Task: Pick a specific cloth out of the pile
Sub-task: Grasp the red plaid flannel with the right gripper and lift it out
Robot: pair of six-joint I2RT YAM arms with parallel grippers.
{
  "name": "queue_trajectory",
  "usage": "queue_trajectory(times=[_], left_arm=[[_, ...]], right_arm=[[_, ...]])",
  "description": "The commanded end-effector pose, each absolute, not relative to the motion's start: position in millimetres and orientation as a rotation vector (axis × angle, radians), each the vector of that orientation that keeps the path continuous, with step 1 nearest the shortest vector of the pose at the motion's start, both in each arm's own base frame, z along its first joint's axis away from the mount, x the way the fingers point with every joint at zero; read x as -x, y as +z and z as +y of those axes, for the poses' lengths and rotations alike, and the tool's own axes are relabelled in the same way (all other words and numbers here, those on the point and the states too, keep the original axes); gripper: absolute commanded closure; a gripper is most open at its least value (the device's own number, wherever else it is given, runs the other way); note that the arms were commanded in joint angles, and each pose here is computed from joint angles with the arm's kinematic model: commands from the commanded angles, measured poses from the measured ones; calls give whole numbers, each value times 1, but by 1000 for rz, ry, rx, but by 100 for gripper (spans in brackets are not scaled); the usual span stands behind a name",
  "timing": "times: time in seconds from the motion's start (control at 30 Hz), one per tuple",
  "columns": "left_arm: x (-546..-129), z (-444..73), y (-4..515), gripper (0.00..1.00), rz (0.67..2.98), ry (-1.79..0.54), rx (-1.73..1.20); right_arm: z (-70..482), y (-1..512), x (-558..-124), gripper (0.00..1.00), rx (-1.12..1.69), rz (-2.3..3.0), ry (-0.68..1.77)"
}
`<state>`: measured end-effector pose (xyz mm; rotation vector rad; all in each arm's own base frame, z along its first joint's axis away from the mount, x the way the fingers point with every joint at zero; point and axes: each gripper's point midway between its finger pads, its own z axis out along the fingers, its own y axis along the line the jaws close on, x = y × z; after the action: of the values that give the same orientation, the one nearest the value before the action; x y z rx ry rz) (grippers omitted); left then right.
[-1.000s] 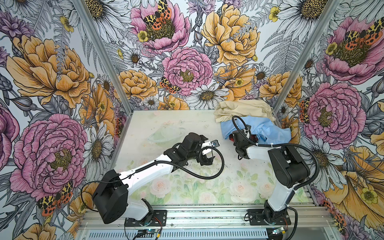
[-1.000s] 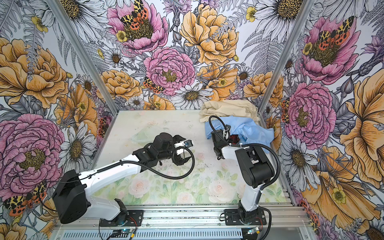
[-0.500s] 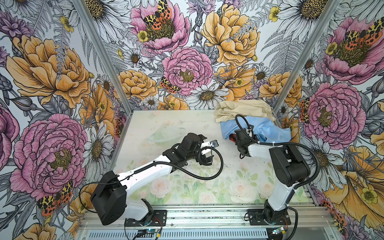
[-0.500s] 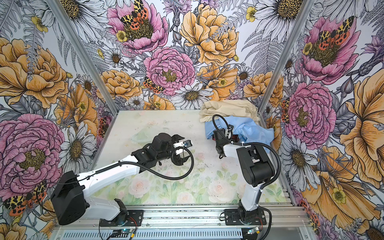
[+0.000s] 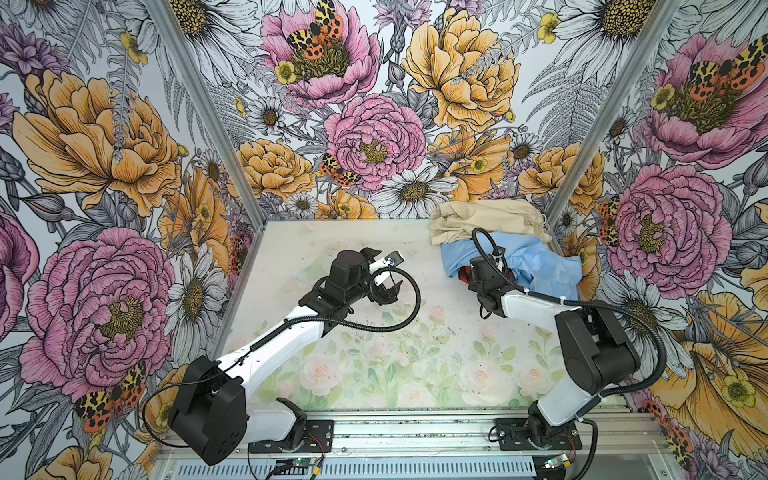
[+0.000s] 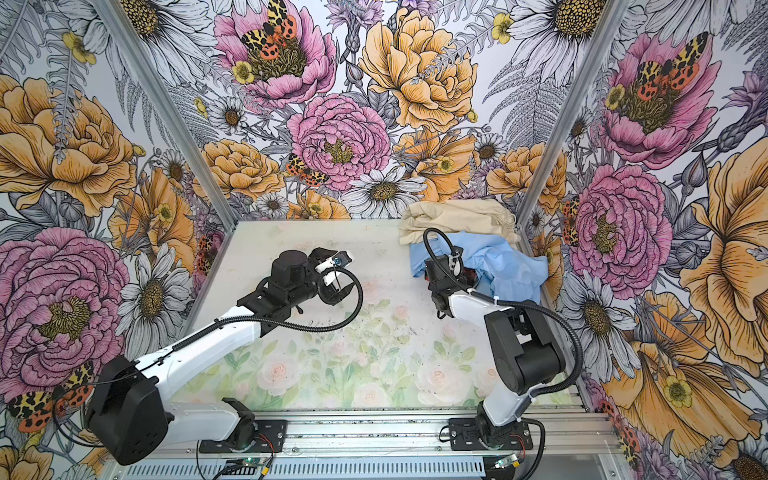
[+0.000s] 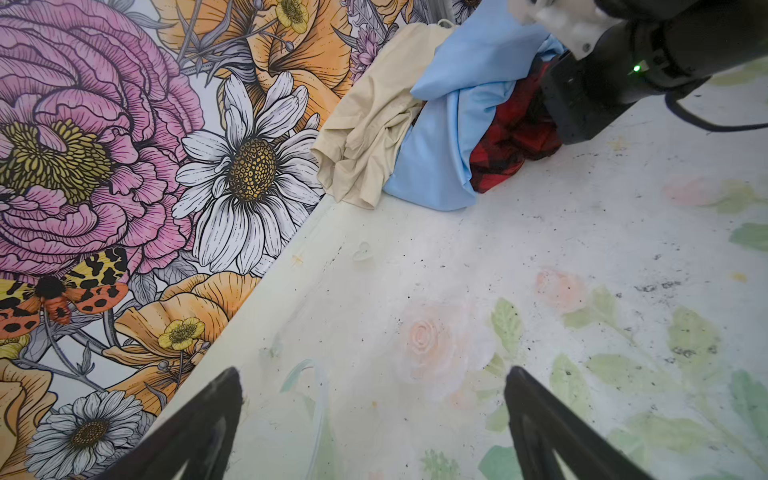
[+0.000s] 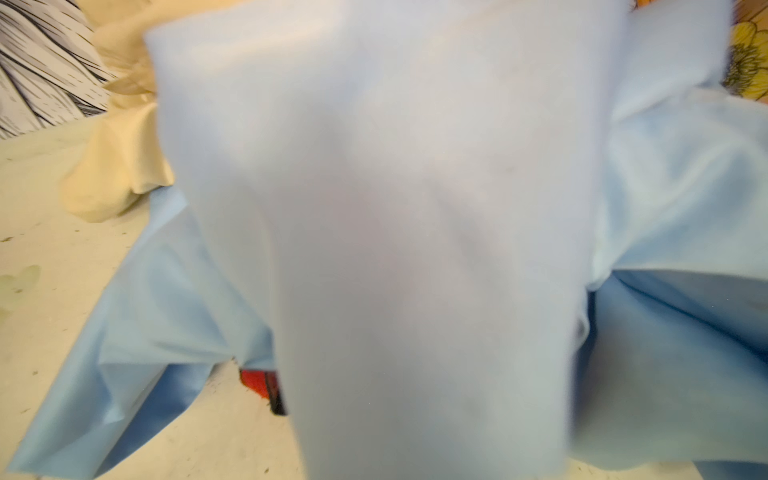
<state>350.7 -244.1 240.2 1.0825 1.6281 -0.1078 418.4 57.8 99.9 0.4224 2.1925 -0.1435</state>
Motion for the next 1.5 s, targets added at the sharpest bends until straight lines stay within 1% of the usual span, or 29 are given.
queue_trajectory(times=[0.0, 0.07, 0.17, 0.23, 0.4, 0.47, 0.57, 0.63, 0.8, 0.9, 1.0, 1.1, 1.23, 1.27, 1.37, 1.43, 1.47], left_arm=[[-351, -246, 245, 1, 1610, -148, -1058], [-352, -247, 246, 1, 1611, -155, -1055], [-354, -250, 253, 1, 1611, -178, -1041], [-353, -251, 257, 1, 1609, -197, -1031], [-350, -251, 268, 1, 1595, -219, -1013], [-349, -250, 275, 1, 1585, -226, -1000], [-348, -246, 288, 1, 1568, -249, -970], [-348, -240, 296, 1, 1558, -257, -946], [-352, -216, 320, 1, 1527, -272, -860], [-355, -195, 334, 1, 1510, -260, -794], [-360, -168, 345, 1, 1492, -230, -716], [-366, -144, 351, 1, 1487, -187, -651], [-374, -120, 352, 1, 1505, -148, -582], [-375, -115, 352, 1, 1509, -135, -566], [-378, -106, 351, 1, 1513, -114, -546], [-379, -104, 348, 1, 1523, -107, -543], [-380, -103, 347, 1, 1526, -100, -543]], right_arm=[[65, 130, -411, 100, -366, 2182, -89], [63, 156, -410, 100, -342, 2159, -95], [63, 209, -414, 100, -304, 2096, -86], [58, 253, -423, 100, -285, 2037, -93], [19, 377, -450, 100, -322, 1865, -114], [20, 423, -457, 100, -286, 1801, -80], [47, 484, -462, 100, -187, 1717, 64], [78, 515, -464, 100, -95, 1674, 170], [189, 568, -459, 100, 178, 1552, 552], [257, 591, -453, 100, 267, 1458, 761], [315, 601, -444, 100, 301, 1351, 912], [358, 608, -429, 100, 319, 1269, 1060], [392, 603, -416, 100, 343, 1237, 1084], [395, 596, -419, 100, 341, 1256, 1075], [403, 551, -443, 100, 321, 1386, 1016], [409, 503, -459, 100, 332, 1497, 942], [413, 470, -467, 100, 347, 1567, 901]])
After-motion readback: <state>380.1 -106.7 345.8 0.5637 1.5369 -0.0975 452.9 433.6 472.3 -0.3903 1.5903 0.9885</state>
